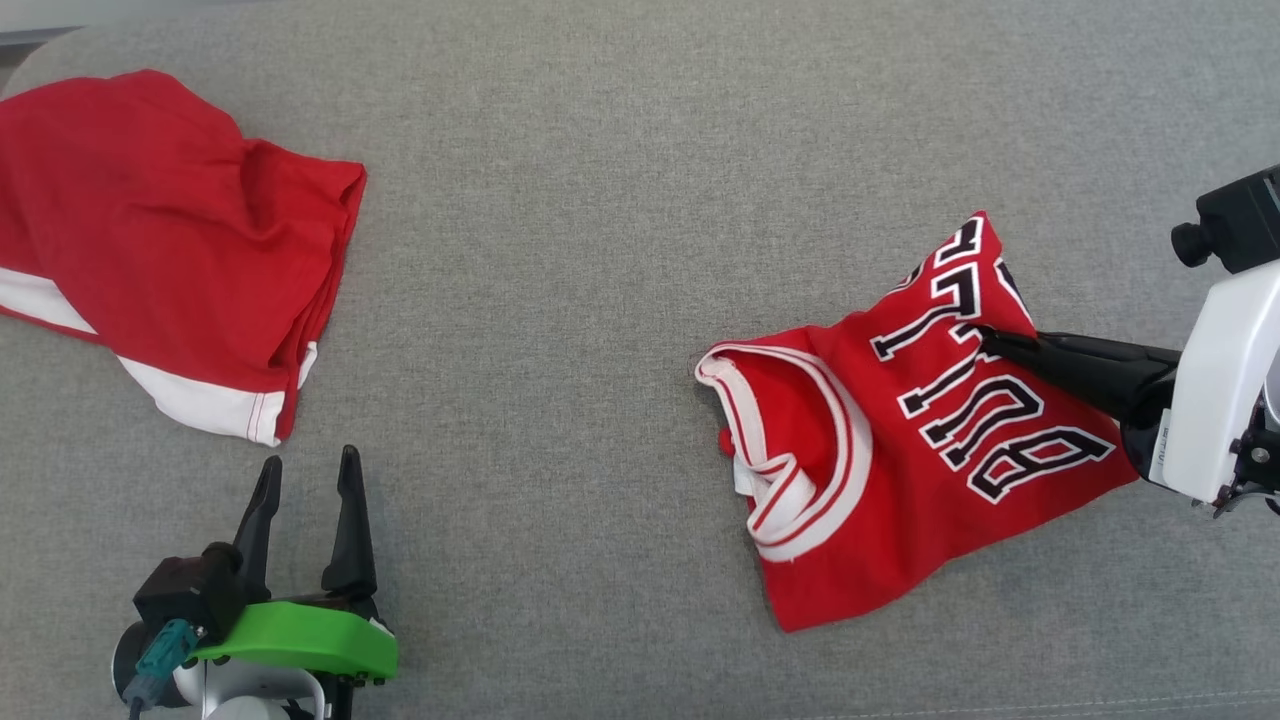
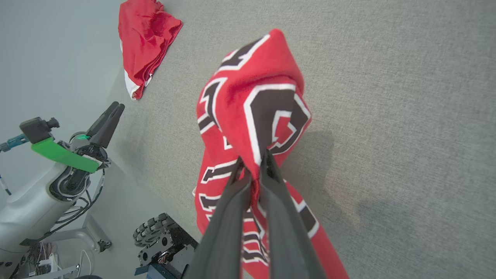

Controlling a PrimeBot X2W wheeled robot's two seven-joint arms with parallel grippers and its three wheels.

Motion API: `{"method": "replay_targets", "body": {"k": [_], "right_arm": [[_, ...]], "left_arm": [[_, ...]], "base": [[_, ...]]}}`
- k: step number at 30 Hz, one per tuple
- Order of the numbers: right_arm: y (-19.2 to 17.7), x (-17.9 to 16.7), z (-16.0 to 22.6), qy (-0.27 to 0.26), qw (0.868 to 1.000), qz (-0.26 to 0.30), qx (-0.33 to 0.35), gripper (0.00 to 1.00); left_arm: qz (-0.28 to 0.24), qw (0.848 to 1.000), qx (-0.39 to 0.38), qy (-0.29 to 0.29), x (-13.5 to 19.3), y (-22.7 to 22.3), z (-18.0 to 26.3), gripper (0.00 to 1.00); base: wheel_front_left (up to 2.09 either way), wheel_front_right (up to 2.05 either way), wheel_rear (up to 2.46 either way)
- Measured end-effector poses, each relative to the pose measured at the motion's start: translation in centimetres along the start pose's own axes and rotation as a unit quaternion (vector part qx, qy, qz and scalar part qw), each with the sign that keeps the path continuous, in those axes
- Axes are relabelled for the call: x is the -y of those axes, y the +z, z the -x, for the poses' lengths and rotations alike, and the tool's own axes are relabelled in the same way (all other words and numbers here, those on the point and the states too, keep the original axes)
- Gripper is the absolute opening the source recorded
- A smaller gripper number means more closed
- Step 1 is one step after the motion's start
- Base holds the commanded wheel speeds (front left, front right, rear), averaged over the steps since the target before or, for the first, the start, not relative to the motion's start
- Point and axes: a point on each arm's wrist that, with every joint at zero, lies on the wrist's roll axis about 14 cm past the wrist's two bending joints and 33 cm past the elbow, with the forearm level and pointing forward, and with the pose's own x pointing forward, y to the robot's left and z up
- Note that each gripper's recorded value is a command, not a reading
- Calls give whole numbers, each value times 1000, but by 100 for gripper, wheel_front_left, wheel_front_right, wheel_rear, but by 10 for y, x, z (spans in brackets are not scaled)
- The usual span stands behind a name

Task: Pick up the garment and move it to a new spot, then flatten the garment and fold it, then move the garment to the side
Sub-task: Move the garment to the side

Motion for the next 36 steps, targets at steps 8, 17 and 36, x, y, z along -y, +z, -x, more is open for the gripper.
{"method": "replay_targets", "body": {"k": [8, 17, 36], "right_arm": [[5, 2, 24, -22, 1000, 12, 0, 0], [-16, 76, 57, -145, 985, -88, 43, 0], [-88, 182, 112, -370, 919, -103, 87, 0]], "left_arm": [[5, 1000, 11, -1, 3, 5, 1, 100], [-12, 999, 8, -32, 17, 3, -14, 100], [-81, 977, -2, -200, 108, 1, -81, 100]], "base": [[0, 0, 0], [0, 0, 0], [0, 0, 0]]}}
